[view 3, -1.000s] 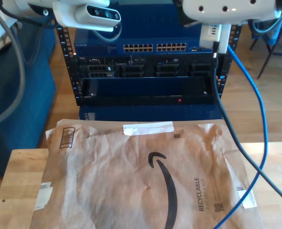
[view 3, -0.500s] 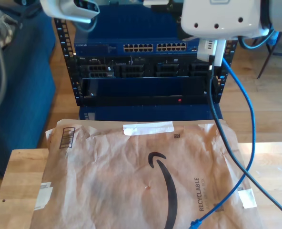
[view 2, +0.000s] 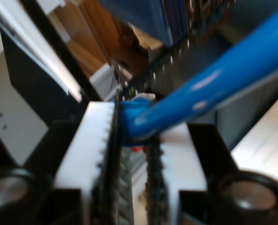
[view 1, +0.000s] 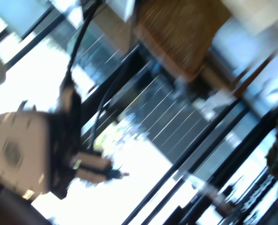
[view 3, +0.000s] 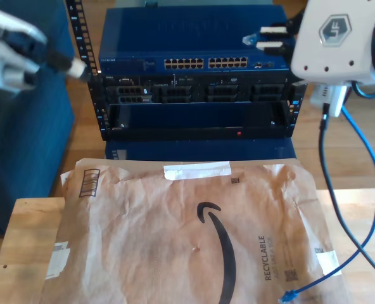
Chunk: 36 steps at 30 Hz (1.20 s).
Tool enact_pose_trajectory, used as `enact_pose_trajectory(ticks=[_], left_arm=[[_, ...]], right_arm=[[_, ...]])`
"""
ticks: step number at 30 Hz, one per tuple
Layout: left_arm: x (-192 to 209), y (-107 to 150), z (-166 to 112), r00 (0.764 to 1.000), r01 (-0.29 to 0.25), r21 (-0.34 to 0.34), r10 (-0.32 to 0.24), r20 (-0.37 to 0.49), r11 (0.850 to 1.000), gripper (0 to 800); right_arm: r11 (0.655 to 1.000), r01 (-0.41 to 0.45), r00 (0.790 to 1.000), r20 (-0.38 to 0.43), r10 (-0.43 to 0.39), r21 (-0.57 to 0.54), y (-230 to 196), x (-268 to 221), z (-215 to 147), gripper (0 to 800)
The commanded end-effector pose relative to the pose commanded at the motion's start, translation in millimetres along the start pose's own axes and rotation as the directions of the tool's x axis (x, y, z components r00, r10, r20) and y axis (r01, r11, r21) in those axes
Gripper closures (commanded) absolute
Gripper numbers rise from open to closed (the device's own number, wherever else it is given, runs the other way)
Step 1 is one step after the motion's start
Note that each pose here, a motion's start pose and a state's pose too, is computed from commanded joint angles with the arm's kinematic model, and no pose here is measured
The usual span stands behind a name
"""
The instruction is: Grab the cable and plug it in
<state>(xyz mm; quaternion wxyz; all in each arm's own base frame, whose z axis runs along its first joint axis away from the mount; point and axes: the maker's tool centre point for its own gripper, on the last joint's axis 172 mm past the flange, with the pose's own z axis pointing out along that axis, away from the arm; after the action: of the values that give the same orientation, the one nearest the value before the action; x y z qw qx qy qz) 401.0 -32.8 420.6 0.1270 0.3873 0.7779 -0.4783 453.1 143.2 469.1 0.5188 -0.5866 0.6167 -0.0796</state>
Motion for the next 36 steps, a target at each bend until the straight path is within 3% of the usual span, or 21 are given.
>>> enact_pose_trajectory(ticks=[2, 5, 8, 10, 12, 14, 18, 24, 28, 30, 33, 36], left_arm=[[29.5, 13.0, -16.1, 0.999, -0.026, -0.048, 0.024, -0.036, 0.999, 1], [79.3, 34.7, -40.5, 0.996, -0.028, -0.120, 0.018, -0.082, 0.992, 1], [129.6, 38.7, -47.9, 0.990, -0.124, -0.116, 0.115, -0.084, 0.985, 1], [163.3, 41.7, -50.0, 0.979, -0.196, -0.132, 0.187, -0.077, 0.972, 1], [208.1, 44.3, -54.4, 0.978, -0.196, -0.156, 0.182, -0.103, 0.968, 1], [247.0, 38.2, -53.3, 0.978, -0.181, -0.151, 0.162, -0.128, 0.972, 1], [311.3, 20.2, -52.5, 0.955, -0.255, -0.116, 0.231, -0.188, 0.960, 1], [409.8, 4.8, -45.3, 0.927, -0.292, -0.129, 0.247, -0.282, 0.948, 1], [458.1, -15.4, -13.9, 0.874, -0.370, -0.061, 0.325, -0.362, 0.927, 1], [475.1, -19.4, -0.1, 0.872, -0.385, -0.079, 0.334, -0.357, 0.920, 0], [485.3, -31.1, -0.6, 0.871, -0.398, -0.110, 0.338, -0.358, 0.911, 1], [492.3, -41.1, 1.9, 0.858, -0.440, -0.127, 0.375, -0.349, 0.889, 1]], right_arm=[[1.000, 0.010, 1.000, -0.020, -0.010, -0.013, 8.7, 8.9, 4.1, 784], [0.999, 0.002, 0.999, -0.035, -0.003, -0.034, 21.9, 19.4, 8.5, 784], [0.999, 0.003, 0.999, -0.048, -0.005, -0.041, 31.6, 27.1, 8.6, 784], [0.999, 0.017, 0.998, -0.055, -0.018, -0.029, 28.9, 28.0, 6.0, 786], [0.999, 0.020, 0.998, -0.062, -0.022, -0.036, 32.8, 31.7, 7.1, 784], [0.999, 0.013, 0.997, -0.071, -0.016, -0.040, 35.6, 37.6, 7.9, 784], [0.999, 0.000, 0.996, -0.088, -0.004, -0.052, 48.0, 49.9, 8.3, 786], [0.999, -0.005, 0.995, -0.096, 0.000, -0.053, 55.6, 56.5, 5.2, 787], [0.998, -0.025, 0.991, -0.130, 0.017, -0.061, 67.5, 77.6, 4.1, 787], [0.997, -0.034, 0.990, -0.140, 0.025, -0.067, 72.2, 84.3, 5.0, 787], [0.997, -0.039, 0.989, -0.148, 0.029, -0.065, 73.6, 89.3, 4.0, 787], [0.997, -0.039, 0.988, -0.150, 0.029, -0.068, 75.2, 90.4, 4.5, 787]])
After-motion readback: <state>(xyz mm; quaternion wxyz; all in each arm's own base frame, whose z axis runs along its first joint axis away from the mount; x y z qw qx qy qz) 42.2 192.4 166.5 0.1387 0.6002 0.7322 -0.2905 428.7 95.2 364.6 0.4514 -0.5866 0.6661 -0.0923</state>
